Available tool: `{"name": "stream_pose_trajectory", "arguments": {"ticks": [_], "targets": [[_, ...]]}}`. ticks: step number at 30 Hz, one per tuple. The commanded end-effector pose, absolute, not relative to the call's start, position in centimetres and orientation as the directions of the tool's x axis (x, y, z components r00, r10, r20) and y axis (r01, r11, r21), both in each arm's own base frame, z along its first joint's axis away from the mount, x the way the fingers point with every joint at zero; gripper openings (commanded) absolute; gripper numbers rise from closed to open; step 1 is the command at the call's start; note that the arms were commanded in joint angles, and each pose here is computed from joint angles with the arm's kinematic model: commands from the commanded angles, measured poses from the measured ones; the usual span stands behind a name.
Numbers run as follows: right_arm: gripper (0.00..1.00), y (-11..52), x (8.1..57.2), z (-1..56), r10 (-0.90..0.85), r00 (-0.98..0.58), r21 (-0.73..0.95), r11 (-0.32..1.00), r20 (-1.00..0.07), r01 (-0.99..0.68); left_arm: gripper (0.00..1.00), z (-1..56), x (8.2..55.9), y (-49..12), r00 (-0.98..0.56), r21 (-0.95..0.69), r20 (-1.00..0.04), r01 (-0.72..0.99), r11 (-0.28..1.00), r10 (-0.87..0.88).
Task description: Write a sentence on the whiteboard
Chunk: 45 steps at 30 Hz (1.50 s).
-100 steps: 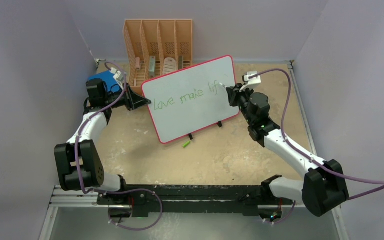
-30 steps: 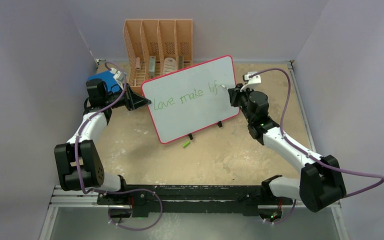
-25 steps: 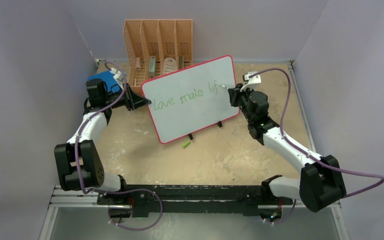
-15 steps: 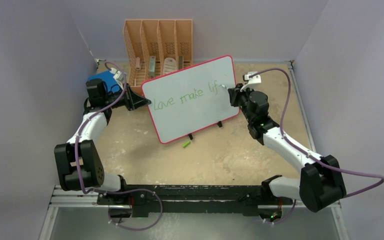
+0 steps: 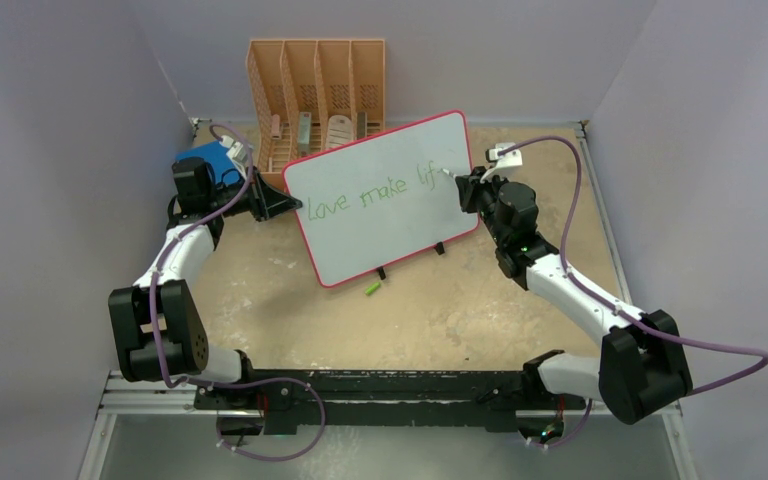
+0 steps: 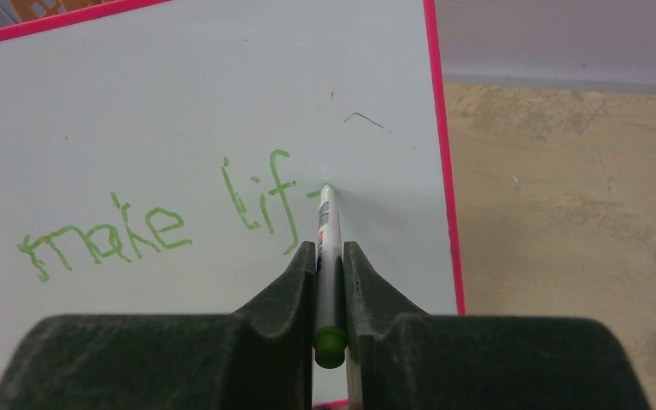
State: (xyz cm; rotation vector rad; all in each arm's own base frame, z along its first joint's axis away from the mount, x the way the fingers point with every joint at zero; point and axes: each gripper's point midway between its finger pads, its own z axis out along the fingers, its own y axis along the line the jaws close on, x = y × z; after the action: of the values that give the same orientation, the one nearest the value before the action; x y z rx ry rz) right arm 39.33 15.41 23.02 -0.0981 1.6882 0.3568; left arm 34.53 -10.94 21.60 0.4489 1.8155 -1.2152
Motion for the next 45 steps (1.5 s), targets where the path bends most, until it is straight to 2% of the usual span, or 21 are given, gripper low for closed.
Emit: {"name": "stream_pose_trajectory", "arguments": {"ticks": [1,45], "targets": [[0.00,16.04,40.05,26.53,0.167,-0.067,0.180,0.934,-0.984,-0.309,0.00,24.26,34.97,-10.58,-0.409,-0.419,-0.903,0.775,0.473,-0.129],[0.00,16.40,40.22,26.60,0.143,-0.063,0.156,0.931,-0.988,-0.331,0.00,24.31,35.00,-10.51,-0.406,-0.416,-0.904,0.774,0.476,-0.129]]}}
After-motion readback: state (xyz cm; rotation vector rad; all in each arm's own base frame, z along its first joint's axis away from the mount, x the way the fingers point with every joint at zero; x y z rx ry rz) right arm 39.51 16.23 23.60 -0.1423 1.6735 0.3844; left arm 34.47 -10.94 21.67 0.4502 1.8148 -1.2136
